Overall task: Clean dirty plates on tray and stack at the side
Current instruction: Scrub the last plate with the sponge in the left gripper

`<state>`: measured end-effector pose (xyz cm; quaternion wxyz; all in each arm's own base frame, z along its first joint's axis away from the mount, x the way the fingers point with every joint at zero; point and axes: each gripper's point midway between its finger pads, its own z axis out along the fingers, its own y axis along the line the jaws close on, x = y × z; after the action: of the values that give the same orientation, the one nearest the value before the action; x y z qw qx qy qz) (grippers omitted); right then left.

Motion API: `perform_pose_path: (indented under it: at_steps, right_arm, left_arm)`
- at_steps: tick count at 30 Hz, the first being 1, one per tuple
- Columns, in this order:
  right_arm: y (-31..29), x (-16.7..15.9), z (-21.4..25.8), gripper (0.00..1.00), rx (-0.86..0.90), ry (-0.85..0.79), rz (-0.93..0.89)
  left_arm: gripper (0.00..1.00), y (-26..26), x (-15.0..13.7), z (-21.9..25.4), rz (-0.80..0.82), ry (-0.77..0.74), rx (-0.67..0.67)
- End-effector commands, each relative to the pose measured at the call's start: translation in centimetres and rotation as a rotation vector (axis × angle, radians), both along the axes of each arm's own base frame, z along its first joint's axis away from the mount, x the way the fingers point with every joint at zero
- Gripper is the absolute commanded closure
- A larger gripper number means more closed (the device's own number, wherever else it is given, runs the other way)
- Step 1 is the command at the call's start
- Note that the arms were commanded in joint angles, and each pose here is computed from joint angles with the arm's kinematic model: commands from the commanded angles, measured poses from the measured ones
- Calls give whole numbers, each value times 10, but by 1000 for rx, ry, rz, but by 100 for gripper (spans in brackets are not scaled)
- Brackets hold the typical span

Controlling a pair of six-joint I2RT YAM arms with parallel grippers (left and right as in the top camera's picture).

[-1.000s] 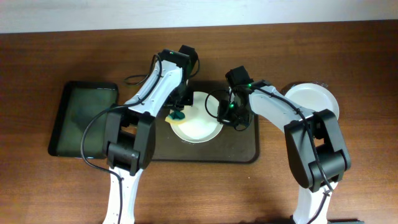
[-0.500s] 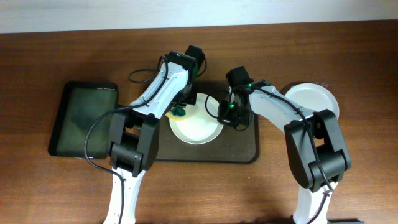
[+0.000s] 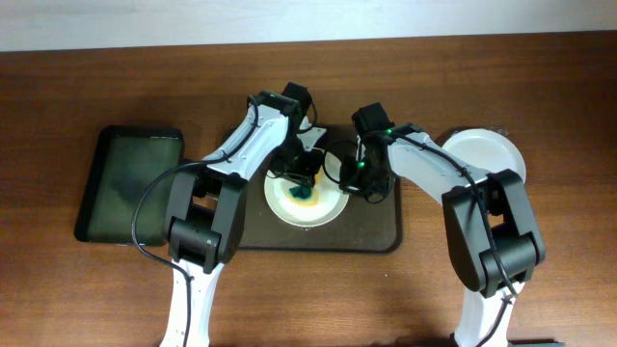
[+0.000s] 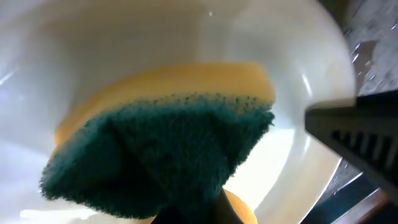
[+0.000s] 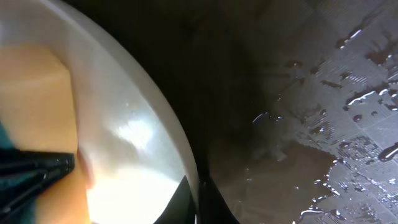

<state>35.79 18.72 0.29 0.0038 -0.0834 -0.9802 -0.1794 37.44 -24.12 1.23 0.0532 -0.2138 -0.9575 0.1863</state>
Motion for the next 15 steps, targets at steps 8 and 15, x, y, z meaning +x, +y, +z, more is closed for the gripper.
perform_pose_path:
  at_steps: [8, 15]
  right_arm:
    - [-13, -8, -20, 96, -75, 27, -7]
    - [-12, -8, -20, 96, -74, 25, 2]
  left_arm:
    - [100, 97, 95, 17, 553, -385, 544]
    - [100, 98, 81, 105, 434, -335, 538]
